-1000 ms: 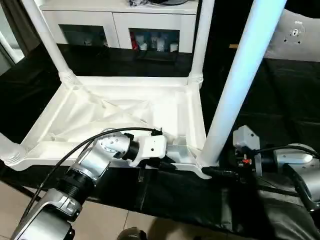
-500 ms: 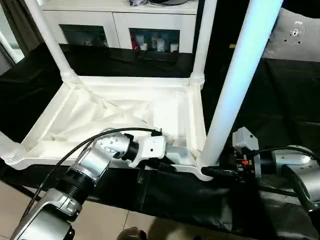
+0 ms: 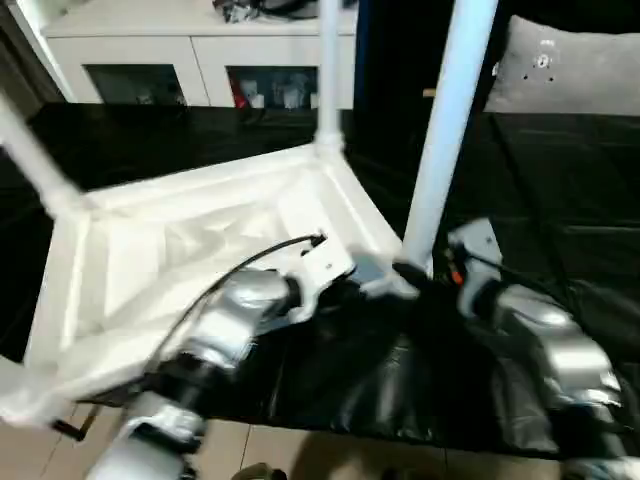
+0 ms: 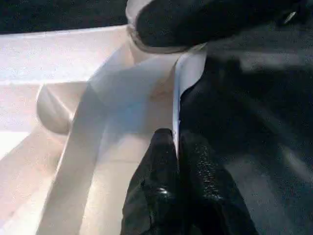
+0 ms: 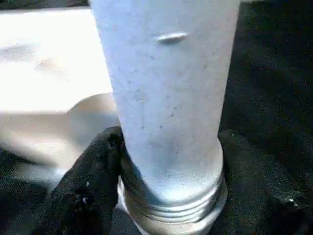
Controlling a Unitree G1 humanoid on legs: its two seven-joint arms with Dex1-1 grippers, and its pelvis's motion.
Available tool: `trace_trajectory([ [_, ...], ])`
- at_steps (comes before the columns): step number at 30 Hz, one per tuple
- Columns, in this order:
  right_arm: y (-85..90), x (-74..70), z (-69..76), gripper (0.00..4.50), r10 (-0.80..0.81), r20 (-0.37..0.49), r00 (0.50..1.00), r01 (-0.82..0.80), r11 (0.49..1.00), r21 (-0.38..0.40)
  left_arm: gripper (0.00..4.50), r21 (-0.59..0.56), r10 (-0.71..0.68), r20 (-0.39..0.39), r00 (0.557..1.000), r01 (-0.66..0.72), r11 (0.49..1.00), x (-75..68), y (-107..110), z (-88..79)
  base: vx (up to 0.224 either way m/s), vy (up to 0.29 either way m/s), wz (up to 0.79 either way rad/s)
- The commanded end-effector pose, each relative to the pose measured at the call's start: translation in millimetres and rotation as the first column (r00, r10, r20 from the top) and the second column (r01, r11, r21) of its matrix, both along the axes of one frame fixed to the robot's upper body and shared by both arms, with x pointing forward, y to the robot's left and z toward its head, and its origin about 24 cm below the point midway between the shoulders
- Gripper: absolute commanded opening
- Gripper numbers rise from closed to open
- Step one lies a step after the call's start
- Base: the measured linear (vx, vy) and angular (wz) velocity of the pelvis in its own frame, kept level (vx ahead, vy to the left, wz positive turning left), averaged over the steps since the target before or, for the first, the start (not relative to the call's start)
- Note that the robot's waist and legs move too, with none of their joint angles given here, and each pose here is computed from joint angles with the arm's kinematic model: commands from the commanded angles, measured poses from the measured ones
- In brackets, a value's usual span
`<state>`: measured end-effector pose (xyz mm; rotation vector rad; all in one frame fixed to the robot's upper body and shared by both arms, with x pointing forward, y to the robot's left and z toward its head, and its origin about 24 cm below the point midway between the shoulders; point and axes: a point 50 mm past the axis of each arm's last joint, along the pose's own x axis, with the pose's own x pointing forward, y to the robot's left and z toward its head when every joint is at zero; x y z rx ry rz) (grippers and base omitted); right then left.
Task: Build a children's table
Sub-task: Rotate leg to tighten
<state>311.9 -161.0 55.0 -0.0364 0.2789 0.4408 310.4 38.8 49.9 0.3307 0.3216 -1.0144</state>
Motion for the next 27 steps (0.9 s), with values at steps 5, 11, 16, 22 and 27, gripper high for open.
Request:
trace_trajectory([
  [5,25.6,1.6,-16.6,2.69,-0.072,-0.047,0.996,0.072,0.997,0.005,0.0,-0.093,0.011,0.083,0.996,-0.004,0.996,-7.6,-56.1,22.3,0.0,0.0,0.0],
  [11,20.6,2.1,-12.0,3.39,-0.114,-0.023,0.993,0.116,0.99,0.084,0.0,-0.052,0.026,0.092,0.995,-0.021,0.998,-5.9,-47.1,19.1,0.0,0.0,0.0],
  [16,9.7,-1.6,-4.5,3.8,-0.056,0.045,0.997,0.053,0.996,0.075,0.0,-0.007,0.019,0.093,0.996,-0.019,1.0,-4.1,-35.4,13.7,0.0,0.0,0.0],
  [22,-16.1,-9.9,8.4,4.41,0.072,0.114,0.991,-0.072,0.997,0.002,0.0,0.083,-0.067,0.106,0.992,0.058,0.995,0.4,-12.9,6.8,0.0,0.0,0.0],
  [27,-35.1,-17.6,17.1,4.41,0.222,0.126,0.967,-0.208,0.972,-0.112,0.0,0.154,-0.141,0.087,0.986,0.126,0.98,3.3,7.5,2.7,0.0,0.0,0.0],
])
